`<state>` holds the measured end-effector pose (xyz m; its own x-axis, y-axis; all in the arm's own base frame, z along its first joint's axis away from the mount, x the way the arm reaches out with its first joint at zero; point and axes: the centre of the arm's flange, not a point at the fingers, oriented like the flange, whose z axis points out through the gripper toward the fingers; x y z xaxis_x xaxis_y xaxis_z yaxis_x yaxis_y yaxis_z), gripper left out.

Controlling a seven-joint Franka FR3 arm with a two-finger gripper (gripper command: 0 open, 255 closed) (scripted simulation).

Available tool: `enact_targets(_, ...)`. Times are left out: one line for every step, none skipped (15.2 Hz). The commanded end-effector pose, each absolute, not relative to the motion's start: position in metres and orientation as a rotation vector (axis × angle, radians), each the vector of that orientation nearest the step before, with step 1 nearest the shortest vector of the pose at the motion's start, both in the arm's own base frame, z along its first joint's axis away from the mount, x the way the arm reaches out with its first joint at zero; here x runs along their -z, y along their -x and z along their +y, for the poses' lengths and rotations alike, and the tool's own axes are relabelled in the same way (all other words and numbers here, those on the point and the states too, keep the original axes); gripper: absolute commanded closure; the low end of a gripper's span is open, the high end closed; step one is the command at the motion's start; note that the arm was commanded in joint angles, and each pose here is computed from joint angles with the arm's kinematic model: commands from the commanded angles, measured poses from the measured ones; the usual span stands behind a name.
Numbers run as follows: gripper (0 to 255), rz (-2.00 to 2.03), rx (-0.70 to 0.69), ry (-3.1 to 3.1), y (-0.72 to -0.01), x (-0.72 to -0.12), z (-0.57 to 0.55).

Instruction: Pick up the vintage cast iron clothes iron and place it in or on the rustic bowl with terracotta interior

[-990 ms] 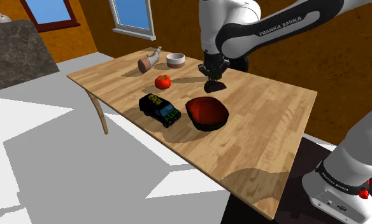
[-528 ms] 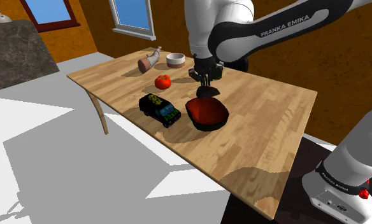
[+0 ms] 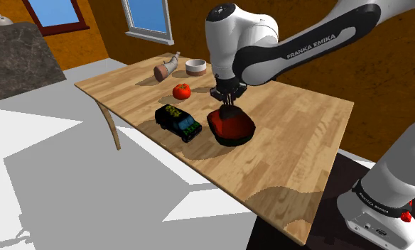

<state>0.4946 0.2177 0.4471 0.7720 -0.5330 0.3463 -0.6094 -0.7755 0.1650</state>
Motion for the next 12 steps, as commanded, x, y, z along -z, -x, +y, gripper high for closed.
enact_targets(255, -0.888, -0.411, -2.699, -0.495, -0.436, 0.218)
enact_targets(255, -0.888, -0.411, -2.699, -0.495, -0.431, 0.218)
enact_targets(255, -0.888, -0.411, -2.699, -0.495, -0.426, 0.218)
enact_targets(255, -0.888, -0.411, -2.699, -0.495, -0.421, 0.218)
enact_targets(255, -0.888, -0.411, -2.699, -0.495, -0.415, 0.218)
enact_targets(255, -0.888, -0.411, -2.699, -0.495, -0.410, 0.218)
enact_targets(255, -0.888, -0.411, -2.699, -0.495, -0.405, 0.218)
enact_targets(255, -0.888, -0.411, -2.699, -0.495, -0.399, 0.218)
enact_targets(255, -0.888, -0.411, -2.699, -0.495, -0.394, 0.218)
enact_targets(255, -0.888, -0.411, -2.699, -0.495, -0.389, 0.218)
enact_targets(255, -0.888, -0.411, -2.699, -0.495, -0.389, 0.218)
enact_targets(255, -0.888, -0.411, -2.699, -0.495, -0.389, 0.218)
